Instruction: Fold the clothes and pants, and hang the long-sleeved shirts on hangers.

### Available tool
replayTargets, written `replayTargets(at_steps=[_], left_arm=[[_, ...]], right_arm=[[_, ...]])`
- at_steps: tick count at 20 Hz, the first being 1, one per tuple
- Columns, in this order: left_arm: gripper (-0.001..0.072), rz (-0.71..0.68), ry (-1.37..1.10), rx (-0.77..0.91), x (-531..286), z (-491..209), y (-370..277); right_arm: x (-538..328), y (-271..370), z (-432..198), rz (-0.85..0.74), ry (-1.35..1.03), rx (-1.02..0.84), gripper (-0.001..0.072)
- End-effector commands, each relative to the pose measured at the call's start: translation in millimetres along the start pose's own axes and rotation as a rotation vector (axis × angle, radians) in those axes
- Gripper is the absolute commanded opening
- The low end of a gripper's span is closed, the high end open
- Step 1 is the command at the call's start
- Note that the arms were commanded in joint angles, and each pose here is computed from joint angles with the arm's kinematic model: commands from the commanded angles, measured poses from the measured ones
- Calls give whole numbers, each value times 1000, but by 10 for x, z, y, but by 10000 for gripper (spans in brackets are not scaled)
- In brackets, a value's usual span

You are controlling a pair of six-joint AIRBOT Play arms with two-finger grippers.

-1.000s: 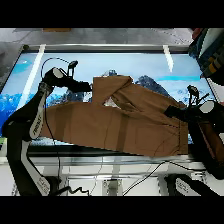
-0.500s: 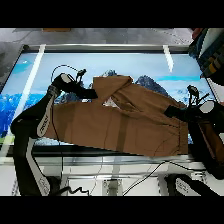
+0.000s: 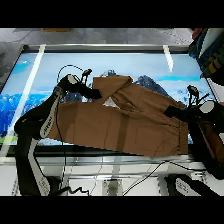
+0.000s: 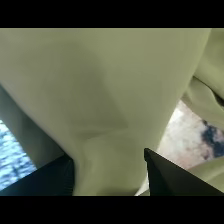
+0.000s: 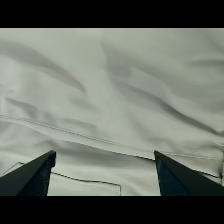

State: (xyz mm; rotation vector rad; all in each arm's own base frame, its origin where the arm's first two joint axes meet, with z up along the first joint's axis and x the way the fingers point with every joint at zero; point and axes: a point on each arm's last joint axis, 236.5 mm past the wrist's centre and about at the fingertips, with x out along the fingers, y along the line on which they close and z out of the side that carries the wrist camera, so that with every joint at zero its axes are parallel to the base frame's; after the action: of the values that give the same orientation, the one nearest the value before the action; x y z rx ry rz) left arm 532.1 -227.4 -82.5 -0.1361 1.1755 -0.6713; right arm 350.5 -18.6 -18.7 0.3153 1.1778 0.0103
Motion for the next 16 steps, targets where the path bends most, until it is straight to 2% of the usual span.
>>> replayTargets(at_steps=[1, 2, 3, 8, 10, 12, 14, 16], left_arm=[[537, 113, 46, 49, -135, -82, 243], [630, 169, 75, 51, -214, -137, 355], [659, 207, 83, 29, -282, -152, 430], [656, 204, 95, -65, -302, -209, 470], [656, 135, 117, -100, -174, -276, 322], [616, 46, 92, -144, -70, -223, 127], [608, 23, 65, -153, -23, -154, 43], [524, 19, 66, -143, 16, -155, -16]], right_arm=[[3, -1, -1, -1, 1, -1, 695], [3, -3, 0, -2, 0, -1, 695], [3, -4, 3, -2, -1, -1, 694], [3, -5, 13, -2, -5, -1, 695], [3, -5, 14, -2, -6, -1, 694], [3, -4, 14, -2, -5, 0, 694], [3, 0, 14, 0, -6, 1, 694], [3, -1, 14, -1, -6, 0, 694]])
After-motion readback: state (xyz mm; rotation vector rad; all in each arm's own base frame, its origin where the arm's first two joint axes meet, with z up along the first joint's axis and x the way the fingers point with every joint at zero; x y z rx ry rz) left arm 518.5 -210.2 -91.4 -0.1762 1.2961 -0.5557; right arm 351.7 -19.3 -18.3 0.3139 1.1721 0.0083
